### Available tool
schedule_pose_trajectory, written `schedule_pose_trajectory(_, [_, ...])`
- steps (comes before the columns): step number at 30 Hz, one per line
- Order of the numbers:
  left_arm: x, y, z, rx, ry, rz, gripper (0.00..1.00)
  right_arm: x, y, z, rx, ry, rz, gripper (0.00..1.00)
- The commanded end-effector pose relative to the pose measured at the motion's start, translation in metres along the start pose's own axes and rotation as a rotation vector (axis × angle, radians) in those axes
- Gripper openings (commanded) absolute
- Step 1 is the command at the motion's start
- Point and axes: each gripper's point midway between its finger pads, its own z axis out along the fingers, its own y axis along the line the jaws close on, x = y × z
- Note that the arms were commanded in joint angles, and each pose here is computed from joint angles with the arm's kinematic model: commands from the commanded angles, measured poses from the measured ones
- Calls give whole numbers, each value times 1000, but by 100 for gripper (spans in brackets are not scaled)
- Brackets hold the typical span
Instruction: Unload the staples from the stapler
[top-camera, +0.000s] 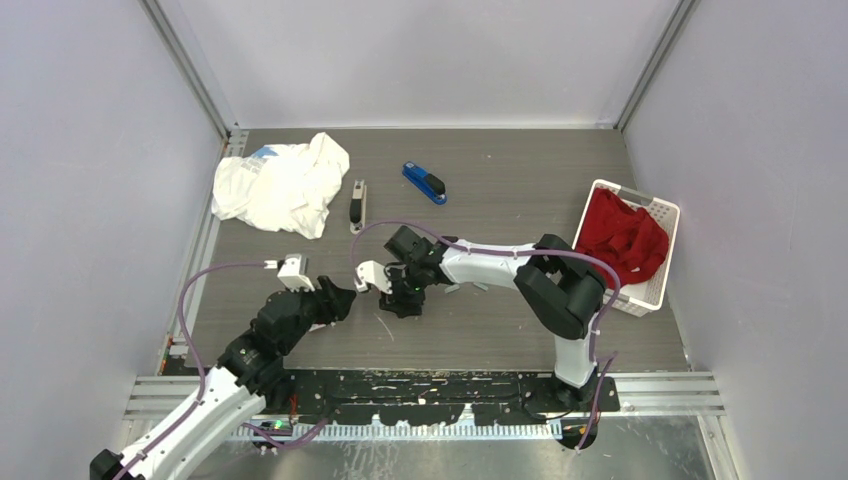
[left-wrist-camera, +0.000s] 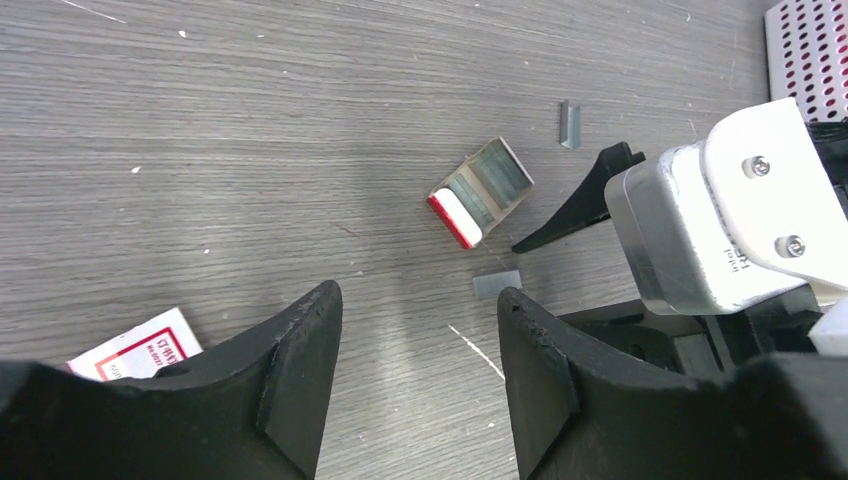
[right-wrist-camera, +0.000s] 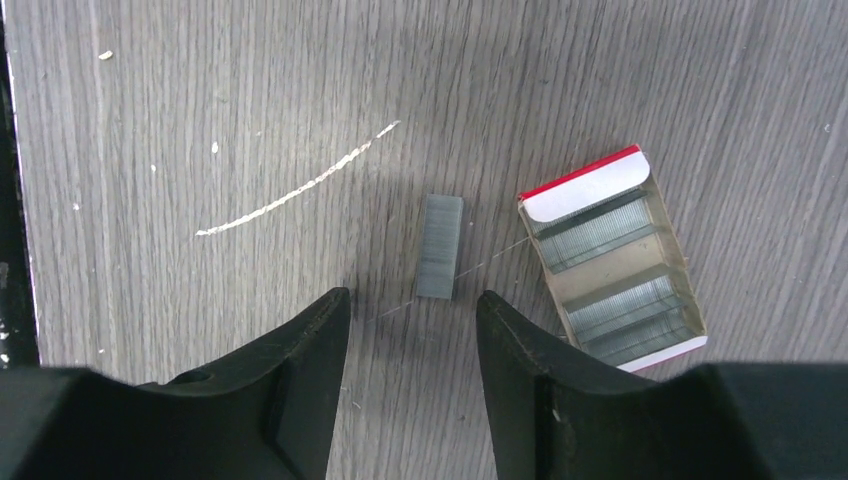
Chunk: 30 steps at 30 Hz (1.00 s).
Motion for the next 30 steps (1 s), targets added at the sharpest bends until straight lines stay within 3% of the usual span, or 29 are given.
schedule_pose_trajectory(1, [-18, 2, -7, -35, -55, -11, 58, -19, -13, 2, 52, -24, -10, 53])
schedule_pose_trajectory(15, [-23, 4, -12, -48, -68, -7, 55, -18, -14, 5, 75, 9, -7, 28])
schedule_pose_trajectory(30, [-23, -1, -13, -24, -58, -11, 55, 34, 3, -32, -15, 72, -6, 22])
